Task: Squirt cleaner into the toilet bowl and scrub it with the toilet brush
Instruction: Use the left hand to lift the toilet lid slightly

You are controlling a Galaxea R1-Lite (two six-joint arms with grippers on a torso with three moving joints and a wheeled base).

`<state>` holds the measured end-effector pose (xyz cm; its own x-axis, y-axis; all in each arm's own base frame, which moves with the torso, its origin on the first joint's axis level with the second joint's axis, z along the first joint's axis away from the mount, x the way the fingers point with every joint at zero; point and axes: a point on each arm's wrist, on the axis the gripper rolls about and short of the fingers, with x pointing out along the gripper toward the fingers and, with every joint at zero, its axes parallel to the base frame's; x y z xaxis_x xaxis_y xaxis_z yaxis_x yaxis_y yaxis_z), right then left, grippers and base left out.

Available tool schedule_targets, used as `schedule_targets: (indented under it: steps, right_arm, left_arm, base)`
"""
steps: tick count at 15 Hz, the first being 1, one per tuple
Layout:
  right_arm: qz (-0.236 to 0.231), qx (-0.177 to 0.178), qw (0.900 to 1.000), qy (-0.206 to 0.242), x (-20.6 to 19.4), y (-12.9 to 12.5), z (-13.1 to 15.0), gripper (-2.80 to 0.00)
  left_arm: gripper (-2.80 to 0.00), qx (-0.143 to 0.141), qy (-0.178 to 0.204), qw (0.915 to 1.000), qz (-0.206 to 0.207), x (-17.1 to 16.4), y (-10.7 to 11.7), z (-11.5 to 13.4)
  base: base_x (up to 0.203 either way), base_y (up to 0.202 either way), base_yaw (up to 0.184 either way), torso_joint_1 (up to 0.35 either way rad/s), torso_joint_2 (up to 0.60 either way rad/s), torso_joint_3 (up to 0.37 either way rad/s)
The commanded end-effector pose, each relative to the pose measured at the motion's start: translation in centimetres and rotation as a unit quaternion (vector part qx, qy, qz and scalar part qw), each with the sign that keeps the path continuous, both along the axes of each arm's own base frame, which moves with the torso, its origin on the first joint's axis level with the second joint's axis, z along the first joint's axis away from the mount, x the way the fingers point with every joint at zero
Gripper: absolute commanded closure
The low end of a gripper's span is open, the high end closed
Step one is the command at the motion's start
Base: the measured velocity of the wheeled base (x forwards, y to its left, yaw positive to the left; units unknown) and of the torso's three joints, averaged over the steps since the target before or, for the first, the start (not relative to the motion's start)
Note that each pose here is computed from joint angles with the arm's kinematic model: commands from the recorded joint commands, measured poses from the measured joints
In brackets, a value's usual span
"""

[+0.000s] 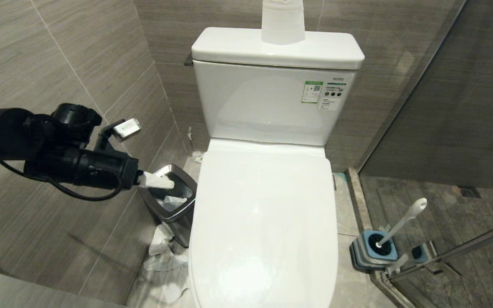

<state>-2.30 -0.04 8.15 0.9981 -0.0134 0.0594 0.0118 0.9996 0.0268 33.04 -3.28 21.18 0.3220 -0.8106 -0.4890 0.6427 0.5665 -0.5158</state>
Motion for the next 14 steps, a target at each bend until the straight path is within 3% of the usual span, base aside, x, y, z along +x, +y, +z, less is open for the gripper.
schedule_targets:
  steps: [1,5,10,11,12,14]
  right_arm:
    - [0.001,0.0,1.0,0.012,0.2,0.0,-0.7,0.0]
    - [0.0,0.0,1.0,0.012,0.2,0.0,-0.7,0.0]
    - [0.001,0.0,1.0,0.012,0.2,0.0,-0.7,0.0]
    - [0.0,0.0,1.0,0.012,0.2,0.0,-0.7,0.0]
    - [0.0,0.0,1.0,0.012,0.2,0.0,-0.7,0.0]
    - [0.0,0.0,1.0,0.012,0.2,0.0,-0.7,0.0]
  left_arm:
    - [0.0,-0.05,0.055,0.9972,-0.012,1.2,-0.1,-1.5]
    - [0.0,-0.093,0.125,0.9878,-0.004,2.3,0.2,-3.5]
    - [0.0,-0.097,0.102,0.9899,0.017,4.5,1.8,-5.9]
    - [-0.7,-0.096,0.106,0.9895,0.019,4.5,2.0,-6.3]
    - [-2.8,-0.096,0.111,0.989,0.021,4.5,2.1,-6.7]
    - [-2.8,-0.097,0.127,0.9869,0.026,4.2,2.3,-7.3]
  base:
    - [0.0,0.0,0.0,0.0,0.0,0.0]
    - [0.0,0.0,0.0,0.0,0.0,0.0]
    - [0.0,0.0,0.0,0.0,0.0,0.0]
    - [0.0,0.0,0.0,0.0,0.0,0.0]
    - [0.0,0.0,0.0,0.0,0.0,0.0]
    - [0.0,0.0,0.0,0.0,0.0,0.0]
